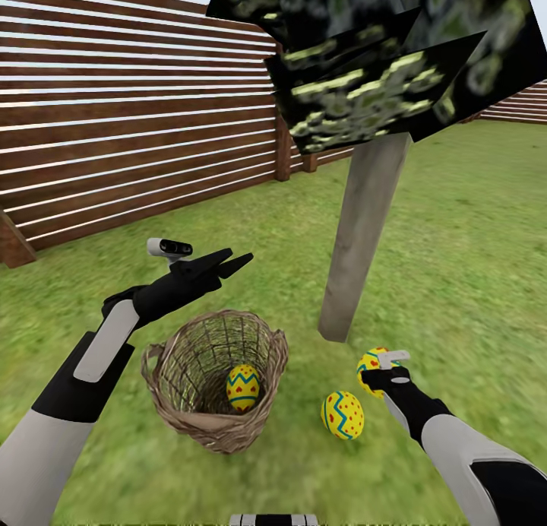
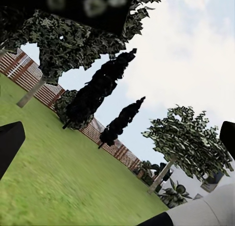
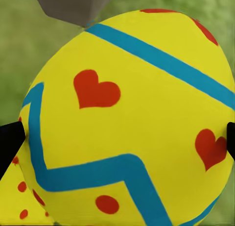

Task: Take the three Easter eggs out of the wicker basket on the lawn in the garden, then place them on the lawn next to a single tree (choose any tree) so that all three eggs are next to the same tree and none are left in the basket.

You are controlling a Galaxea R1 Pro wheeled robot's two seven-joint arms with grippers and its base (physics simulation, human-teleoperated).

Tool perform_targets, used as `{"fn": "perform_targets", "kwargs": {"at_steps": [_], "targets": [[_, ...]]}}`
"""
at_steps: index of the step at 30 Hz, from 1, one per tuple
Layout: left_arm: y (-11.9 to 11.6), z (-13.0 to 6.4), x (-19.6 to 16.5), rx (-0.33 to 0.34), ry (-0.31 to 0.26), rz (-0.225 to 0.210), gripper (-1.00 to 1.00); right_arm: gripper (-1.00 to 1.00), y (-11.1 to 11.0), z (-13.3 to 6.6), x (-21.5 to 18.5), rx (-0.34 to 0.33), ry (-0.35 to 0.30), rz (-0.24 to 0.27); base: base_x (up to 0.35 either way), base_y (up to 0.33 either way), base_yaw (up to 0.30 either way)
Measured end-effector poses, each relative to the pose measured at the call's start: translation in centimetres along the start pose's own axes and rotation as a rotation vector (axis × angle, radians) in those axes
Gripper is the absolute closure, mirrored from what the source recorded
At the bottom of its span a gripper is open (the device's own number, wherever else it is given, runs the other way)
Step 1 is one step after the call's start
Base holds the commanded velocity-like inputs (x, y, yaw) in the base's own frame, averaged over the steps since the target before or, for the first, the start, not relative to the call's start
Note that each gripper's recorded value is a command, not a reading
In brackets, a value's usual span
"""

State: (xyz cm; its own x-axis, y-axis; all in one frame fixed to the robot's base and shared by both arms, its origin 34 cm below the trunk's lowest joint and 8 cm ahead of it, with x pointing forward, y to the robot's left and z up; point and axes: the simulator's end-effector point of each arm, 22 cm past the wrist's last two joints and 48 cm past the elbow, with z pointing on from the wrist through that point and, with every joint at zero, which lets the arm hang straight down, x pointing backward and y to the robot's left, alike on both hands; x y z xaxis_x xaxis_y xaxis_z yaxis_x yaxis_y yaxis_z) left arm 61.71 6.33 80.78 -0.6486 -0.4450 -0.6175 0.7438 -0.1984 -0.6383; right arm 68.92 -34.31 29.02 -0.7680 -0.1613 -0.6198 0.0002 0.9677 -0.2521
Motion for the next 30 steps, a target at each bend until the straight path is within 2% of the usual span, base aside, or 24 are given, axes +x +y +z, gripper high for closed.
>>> {"fn": "perform_targets", "kwargs": {"at_steps": [30], "targets": [[6.9, -2.7, 2.2, -0.052, -0.024, -0.108, -1.00, 1.00, 1.2, 3.6, 7.5, 0.010, 0.129, -0.022, 0.000, 0.000, 0.000]]}}
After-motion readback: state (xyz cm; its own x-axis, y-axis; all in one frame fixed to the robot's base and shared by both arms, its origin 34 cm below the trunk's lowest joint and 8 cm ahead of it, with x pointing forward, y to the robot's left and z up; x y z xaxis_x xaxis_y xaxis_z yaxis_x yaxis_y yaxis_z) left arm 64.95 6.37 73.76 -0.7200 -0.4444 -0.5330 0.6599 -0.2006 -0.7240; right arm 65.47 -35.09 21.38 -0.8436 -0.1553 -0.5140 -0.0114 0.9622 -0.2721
